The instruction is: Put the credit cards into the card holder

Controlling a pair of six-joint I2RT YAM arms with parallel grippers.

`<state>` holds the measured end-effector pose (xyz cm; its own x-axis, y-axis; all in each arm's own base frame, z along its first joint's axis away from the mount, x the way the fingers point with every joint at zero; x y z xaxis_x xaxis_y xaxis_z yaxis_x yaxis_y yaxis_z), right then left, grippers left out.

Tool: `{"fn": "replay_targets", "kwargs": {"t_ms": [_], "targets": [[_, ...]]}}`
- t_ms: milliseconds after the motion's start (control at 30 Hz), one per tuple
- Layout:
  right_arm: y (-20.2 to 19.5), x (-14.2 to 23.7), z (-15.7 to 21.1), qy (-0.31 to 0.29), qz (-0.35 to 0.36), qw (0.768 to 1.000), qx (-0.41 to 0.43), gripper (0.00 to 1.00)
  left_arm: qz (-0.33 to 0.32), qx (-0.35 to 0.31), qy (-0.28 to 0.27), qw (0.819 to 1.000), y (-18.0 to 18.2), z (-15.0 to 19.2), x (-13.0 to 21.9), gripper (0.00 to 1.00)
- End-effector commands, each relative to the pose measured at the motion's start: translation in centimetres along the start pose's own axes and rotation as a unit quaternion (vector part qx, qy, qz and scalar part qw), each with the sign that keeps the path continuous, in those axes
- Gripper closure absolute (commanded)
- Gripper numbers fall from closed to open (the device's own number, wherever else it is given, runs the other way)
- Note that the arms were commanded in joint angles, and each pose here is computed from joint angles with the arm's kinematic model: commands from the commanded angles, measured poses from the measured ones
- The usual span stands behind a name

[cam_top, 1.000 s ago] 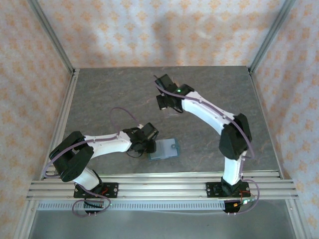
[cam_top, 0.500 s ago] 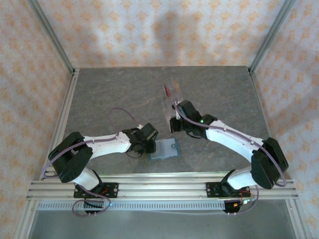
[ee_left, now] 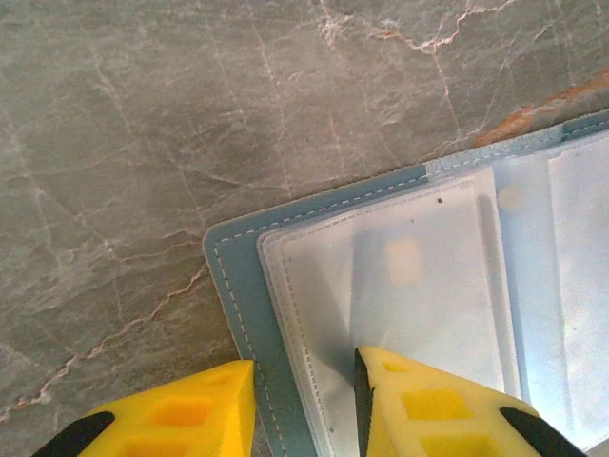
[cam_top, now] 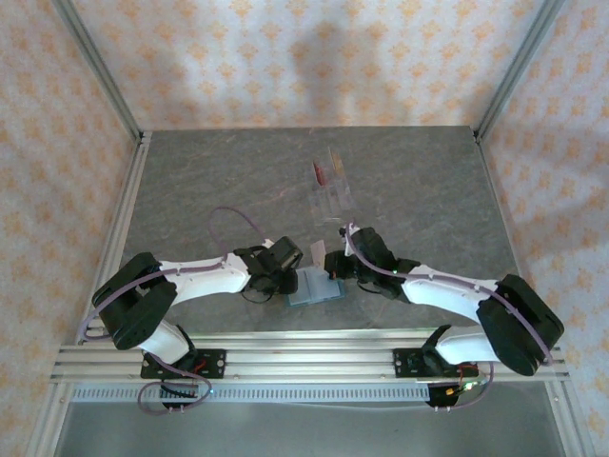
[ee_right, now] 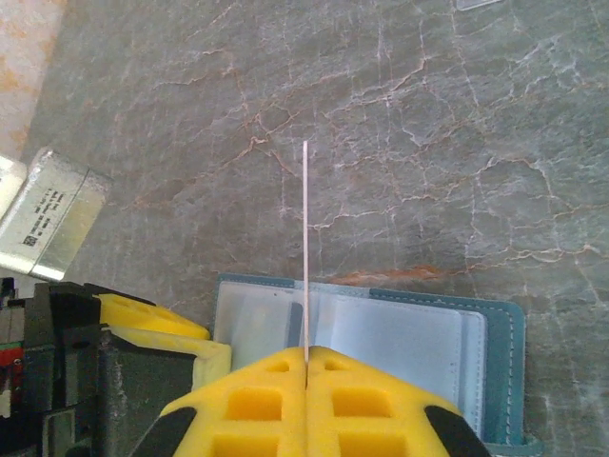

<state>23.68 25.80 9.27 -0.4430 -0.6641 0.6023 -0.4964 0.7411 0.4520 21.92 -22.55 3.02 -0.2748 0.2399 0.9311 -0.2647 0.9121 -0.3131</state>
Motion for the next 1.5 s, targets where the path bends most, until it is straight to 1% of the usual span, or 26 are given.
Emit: {"fn": "replay_targets", "kwargs": {"t_ms": [0, 500, 733, 1067, 1467], "targets": [[1.1, -0.5, -1.1, -0.040, -0.038, 0.998, -0.021, 1.00, -0.049, -0.004, 0.010, 0.999, 2.3, 1.0, -0.5, 0.68], [1.0, -2.3, 1.0, -0.020, -0.069, 0.996, -0.052, 1.00, -0.050, -0.006, 0.013, 0.999, 2.1, 1.2, -0.7, 0.69], [0.7, -3.1, 1.9, -0.005, -0.068, 0.996, -0.055, 1.00, -0.053, -0.007, 0.013, 0.998, 2.3, 1.3, -0.6, 0.69], [1.4, -3.2, 2.3, 0.006, -0.091, 0.994, -0.062, 1.00, -0.054, -0.007, 0.012, 0.998, 2.2, 1.2, -0.5, 0.69], [0.9, -2.9, 5.7, 0.047, -0.089, 0.992, -0.070, 1.00, -0.057, -0.009, 0.013, 0.998, 2.0, 1.2, -0.7, 0.69]]}}
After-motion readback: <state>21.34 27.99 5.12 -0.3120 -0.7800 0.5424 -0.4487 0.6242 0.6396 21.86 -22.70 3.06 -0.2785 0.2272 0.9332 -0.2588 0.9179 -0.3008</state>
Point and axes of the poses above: each hand's point on the last joint's axis, 136 mm out from that joint toward the fingers, its own x axis back along the fingers, its own y axis along the line the jaws close on, z = x × y, the point moved 1 cm from there along x, back along the fingers, and after that the axes turned 14 degrees about x, right-handed, at the moved point
